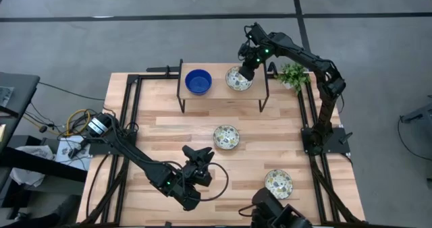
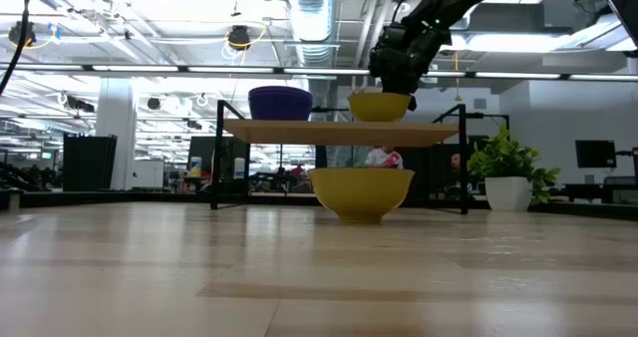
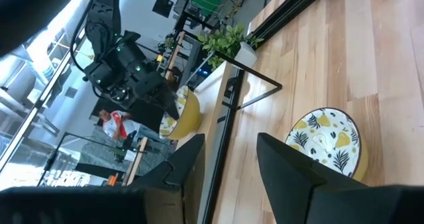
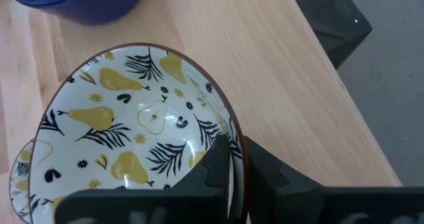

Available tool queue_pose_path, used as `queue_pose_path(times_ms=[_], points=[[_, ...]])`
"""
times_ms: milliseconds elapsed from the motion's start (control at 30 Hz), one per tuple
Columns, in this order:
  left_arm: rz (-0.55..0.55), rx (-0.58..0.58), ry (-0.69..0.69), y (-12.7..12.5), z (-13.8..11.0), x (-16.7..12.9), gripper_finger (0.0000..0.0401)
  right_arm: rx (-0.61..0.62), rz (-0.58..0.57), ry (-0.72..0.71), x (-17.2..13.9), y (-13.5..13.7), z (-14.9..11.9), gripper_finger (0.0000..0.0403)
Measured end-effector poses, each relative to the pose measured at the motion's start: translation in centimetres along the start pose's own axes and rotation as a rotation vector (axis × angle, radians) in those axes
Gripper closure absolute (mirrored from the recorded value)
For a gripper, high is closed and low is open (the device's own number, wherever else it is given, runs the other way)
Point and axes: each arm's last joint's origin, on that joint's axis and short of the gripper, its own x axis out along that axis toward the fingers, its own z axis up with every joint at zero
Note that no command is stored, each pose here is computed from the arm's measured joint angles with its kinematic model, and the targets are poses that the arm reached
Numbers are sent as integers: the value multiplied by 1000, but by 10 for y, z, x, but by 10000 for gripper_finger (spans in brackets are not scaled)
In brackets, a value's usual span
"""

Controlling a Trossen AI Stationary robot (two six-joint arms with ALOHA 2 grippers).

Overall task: Pick & Place Mini bowls
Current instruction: Put the bottom left yellow patterned bowl on the shelf, then stack the top yellow patterned bowl on the yellow patterned bowl on the shelf

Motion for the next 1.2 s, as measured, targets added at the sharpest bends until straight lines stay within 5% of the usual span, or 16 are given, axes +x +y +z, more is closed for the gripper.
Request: queue_pose_path(times_ms=[367, 1200], points=[[0, -1, -1, 0, 0, 0, 265, -10, -1, -6, 0, 0, 1, 373], [1, -21, -4, 1, 2, 0, 265, -6, -75, 31, -1, -2, -1, 254]])
